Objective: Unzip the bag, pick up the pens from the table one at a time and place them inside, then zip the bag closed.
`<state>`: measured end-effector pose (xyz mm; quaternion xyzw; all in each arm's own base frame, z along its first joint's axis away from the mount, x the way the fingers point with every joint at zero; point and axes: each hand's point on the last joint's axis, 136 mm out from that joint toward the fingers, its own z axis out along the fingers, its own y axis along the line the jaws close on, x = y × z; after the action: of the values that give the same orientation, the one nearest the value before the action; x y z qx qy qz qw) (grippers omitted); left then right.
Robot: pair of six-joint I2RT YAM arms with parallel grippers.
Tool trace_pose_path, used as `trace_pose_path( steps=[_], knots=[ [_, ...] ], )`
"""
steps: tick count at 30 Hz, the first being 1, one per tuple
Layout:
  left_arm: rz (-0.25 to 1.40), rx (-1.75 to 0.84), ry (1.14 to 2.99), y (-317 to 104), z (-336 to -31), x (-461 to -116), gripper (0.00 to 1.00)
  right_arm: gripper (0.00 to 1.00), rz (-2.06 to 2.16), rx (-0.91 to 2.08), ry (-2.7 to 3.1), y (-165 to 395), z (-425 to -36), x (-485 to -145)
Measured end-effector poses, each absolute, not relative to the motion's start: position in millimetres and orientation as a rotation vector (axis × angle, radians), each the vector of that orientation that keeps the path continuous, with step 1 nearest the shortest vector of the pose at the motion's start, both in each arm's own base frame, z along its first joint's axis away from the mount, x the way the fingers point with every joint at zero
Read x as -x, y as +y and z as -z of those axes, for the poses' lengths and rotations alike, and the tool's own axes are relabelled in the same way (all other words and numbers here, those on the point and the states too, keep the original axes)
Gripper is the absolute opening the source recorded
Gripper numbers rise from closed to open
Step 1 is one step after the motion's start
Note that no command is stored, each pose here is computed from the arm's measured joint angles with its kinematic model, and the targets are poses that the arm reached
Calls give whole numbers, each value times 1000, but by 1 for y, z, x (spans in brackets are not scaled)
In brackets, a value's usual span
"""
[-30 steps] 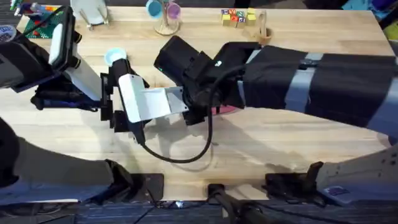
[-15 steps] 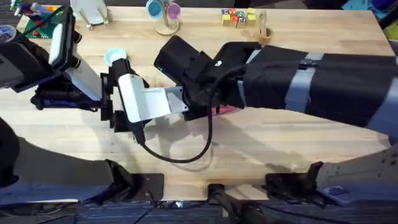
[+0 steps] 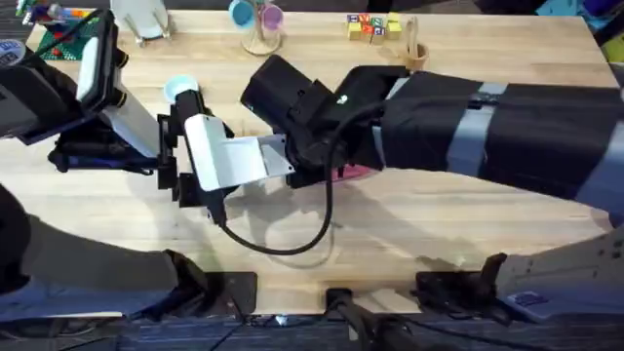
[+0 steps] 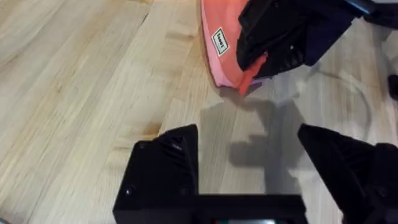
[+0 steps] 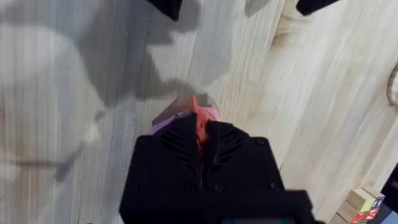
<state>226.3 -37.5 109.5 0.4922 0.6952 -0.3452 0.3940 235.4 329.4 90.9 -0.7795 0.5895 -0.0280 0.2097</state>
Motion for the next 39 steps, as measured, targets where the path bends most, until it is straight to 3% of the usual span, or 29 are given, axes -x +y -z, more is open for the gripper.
trace_pose_path(
  steps=[18,30,39],
  knots=[
    [880,-1256,1760,-39,-110,-226,995,32,50,2023,1729,329,-118,-243],
    [954,-1423,1668,-75,-108,-219,995,32,-5,1841,1856,324,-138,-246],
    [932,-1423,1683,-100,-98,-248,995,32,-68,1678,1985,324,-145,-246]
  ],
)
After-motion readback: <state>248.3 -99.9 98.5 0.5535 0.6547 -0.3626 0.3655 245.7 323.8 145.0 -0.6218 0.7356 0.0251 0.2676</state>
